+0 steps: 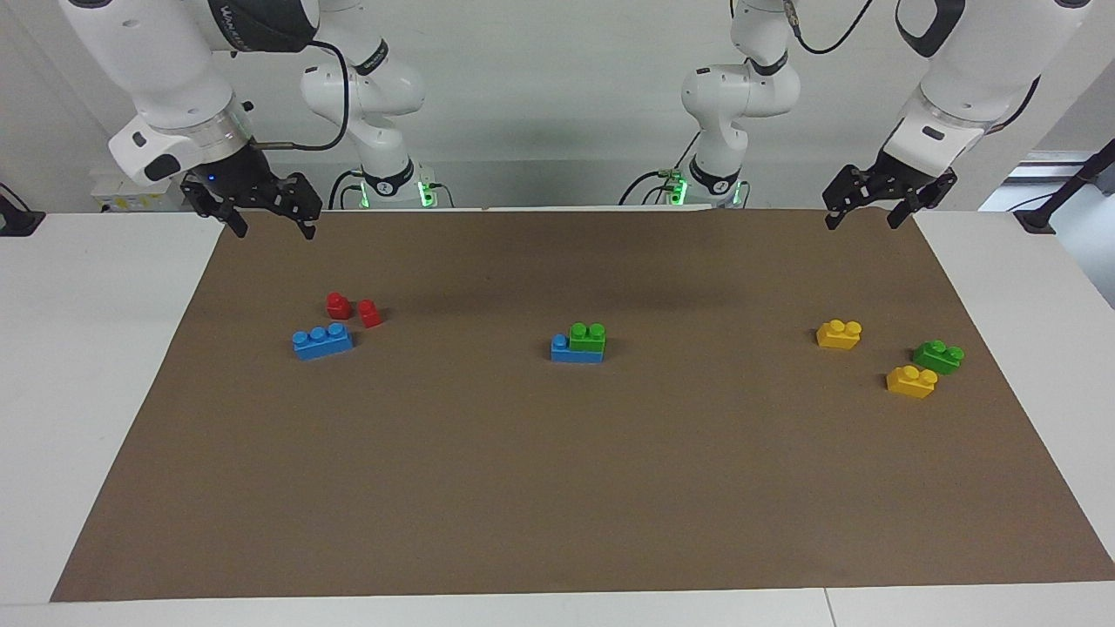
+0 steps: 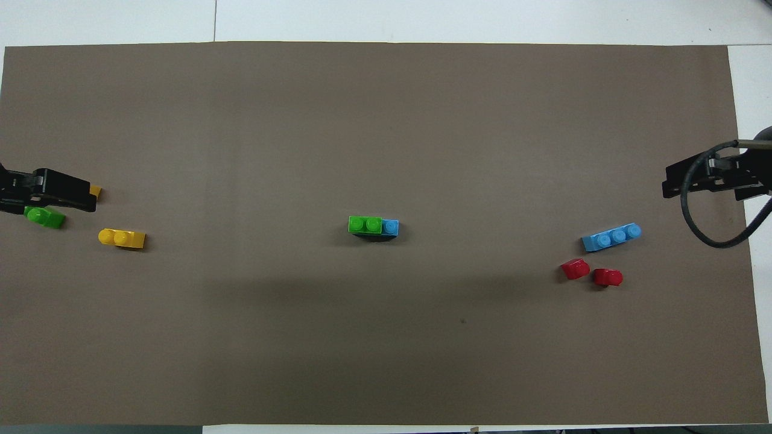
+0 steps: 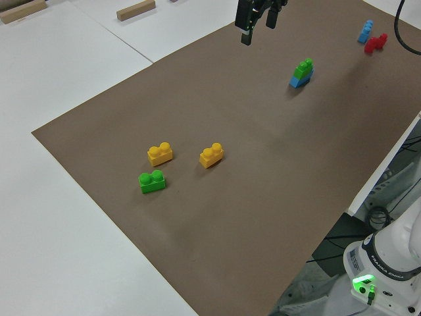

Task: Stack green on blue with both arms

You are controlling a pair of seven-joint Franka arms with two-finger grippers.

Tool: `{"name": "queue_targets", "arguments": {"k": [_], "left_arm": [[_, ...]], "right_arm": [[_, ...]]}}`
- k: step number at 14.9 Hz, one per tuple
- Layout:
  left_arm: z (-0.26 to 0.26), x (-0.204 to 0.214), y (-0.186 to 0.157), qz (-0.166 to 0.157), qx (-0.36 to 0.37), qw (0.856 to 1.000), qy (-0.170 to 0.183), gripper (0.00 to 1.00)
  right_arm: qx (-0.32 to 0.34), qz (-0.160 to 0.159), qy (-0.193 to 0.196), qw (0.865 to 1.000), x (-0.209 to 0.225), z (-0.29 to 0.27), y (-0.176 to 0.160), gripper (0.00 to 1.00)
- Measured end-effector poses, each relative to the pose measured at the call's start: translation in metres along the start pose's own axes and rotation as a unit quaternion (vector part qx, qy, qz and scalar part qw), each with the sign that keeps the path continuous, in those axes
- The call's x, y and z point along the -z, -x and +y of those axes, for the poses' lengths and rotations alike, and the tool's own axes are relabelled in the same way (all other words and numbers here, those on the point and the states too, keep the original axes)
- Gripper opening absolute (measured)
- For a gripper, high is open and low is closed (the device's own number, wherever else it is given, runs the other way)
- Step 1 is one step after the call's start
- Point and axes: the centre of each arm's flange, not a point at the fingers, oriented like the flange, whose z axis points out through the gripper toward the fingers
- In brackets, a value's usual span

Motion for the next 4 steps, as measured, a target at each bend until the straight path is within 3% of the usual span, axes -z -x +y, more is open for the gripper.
{"name": "queue_targets", "arguments": {"k": [4], "left_arm": [[0.0002,-0.0019,0.0007,-0.005,-0.002,1.000,0.001,1.00]], "right_arm": [[0.002,0.000,0.000,1.000,0.0000,0.0000,0.0000,1.00]]}}
